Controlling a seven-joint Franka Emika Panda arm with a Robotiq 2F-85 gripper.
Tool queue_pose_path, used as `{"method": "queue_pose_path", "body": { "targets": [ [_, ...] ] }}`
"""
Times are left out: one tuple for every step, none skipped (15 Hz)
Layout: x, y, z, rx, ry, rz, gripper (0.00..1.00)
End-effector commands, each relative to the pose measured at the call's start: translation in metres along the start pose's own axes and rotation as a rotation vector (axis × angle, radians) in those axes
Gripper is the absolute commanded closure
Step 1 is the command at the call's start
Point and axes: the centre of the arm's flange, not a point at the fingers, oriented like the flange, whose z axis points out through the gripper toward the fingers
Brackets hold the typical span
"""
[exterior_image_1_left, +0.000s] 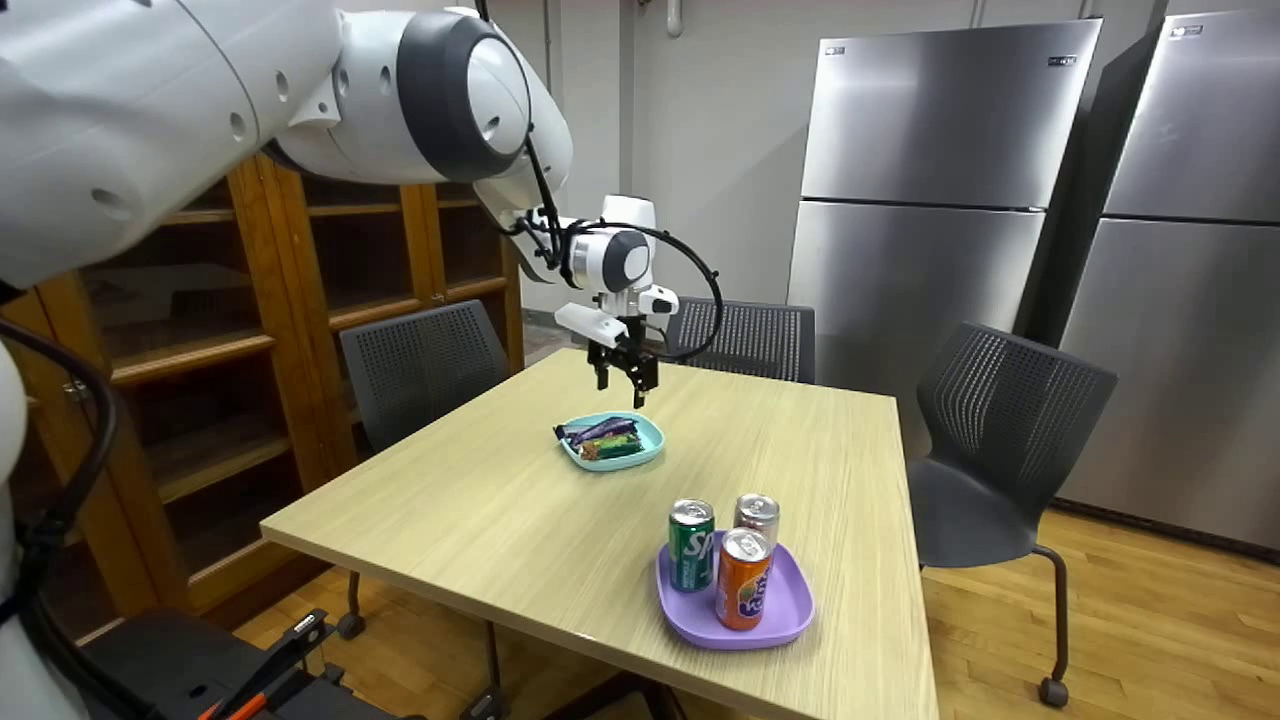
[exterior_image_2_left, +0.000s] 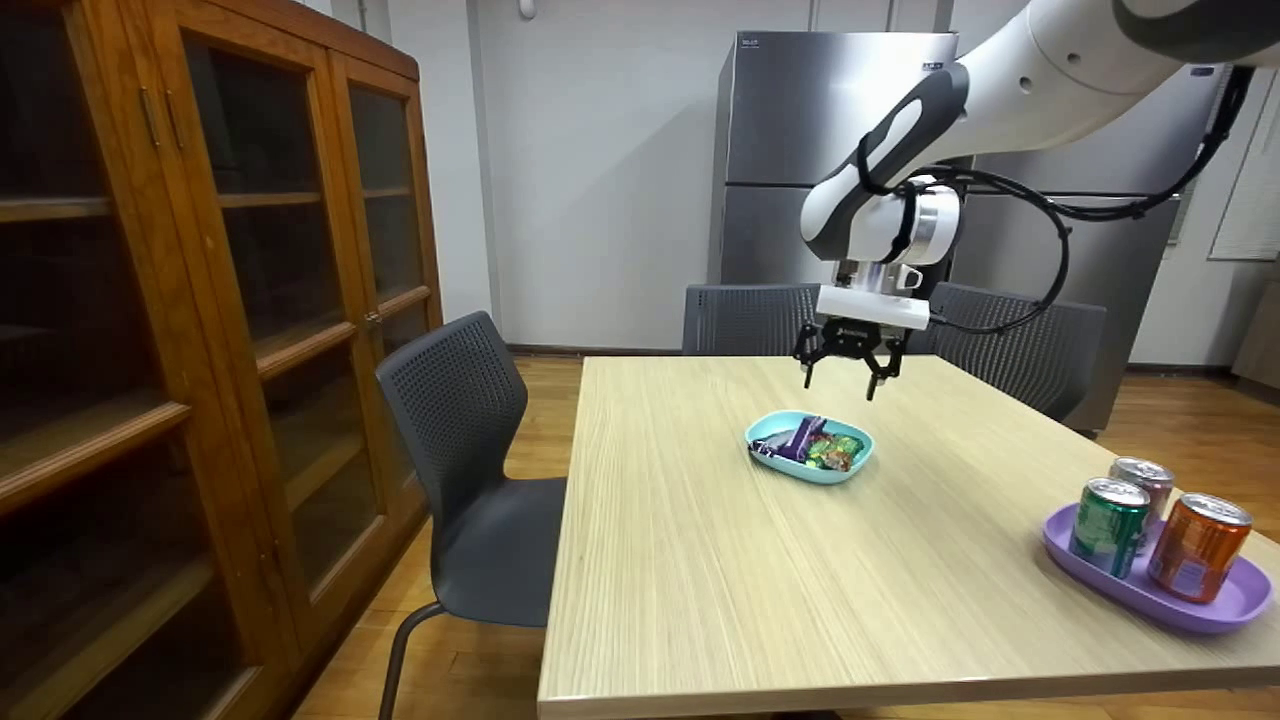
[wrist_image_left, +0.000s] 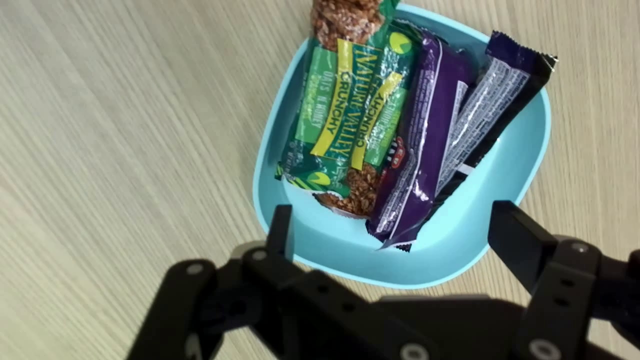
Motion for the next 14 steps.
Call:
{"method": "queue_pose_path", "body": {
  "targets": [
    [-0.035, 0.024, -0.027, -0.027, -0.051, -0.081, 0.00],
    [-0.040, 0.029, -0.029, -0.035, -0.058, -0.100, 0.00],
    [-0.045, 0.033, -0.032, -0.043, -0.064, -0.117, 0.00],
    [-0.051, 0.037, -0.034, -0.051, -0.072, -0.139, 0.00],
    [-0.057, 0.041, -0.037, -0.061, -0.079, -0.157, 0.00],
    [-0.063, 0.044, -0.039, -0.072, -0.084, -0.174, 0.00],
    [-0.070, 0.047, -0.041, -0.084, -0.091, -0.193, 0.00],
    [-0.077, 0.050, -0.044, -0.099, -0.096, -0.209, 0.00],
    [-0.083, 0.054, -0.046, -0.110, -0.102, -0.222, 0.00],
    [-0.091, 0.057, -0.048, -0.120, -0.108, -0.236, 0.00],
    [-0.098, 0.060, -0.050, -0.132, -0.115, -0.247, 0.00],
    [-0.105, 0.063, -0.052, -0.143, -0.122, -0.258, 0.00],
    [-0.114, 0.066, -0.054, -0.152, -0.129, -0.271, 0.00],
    [-0.122, 0.068, -0.055, -0.161, -0.137, -0.283, 0.00]
  ]
}}
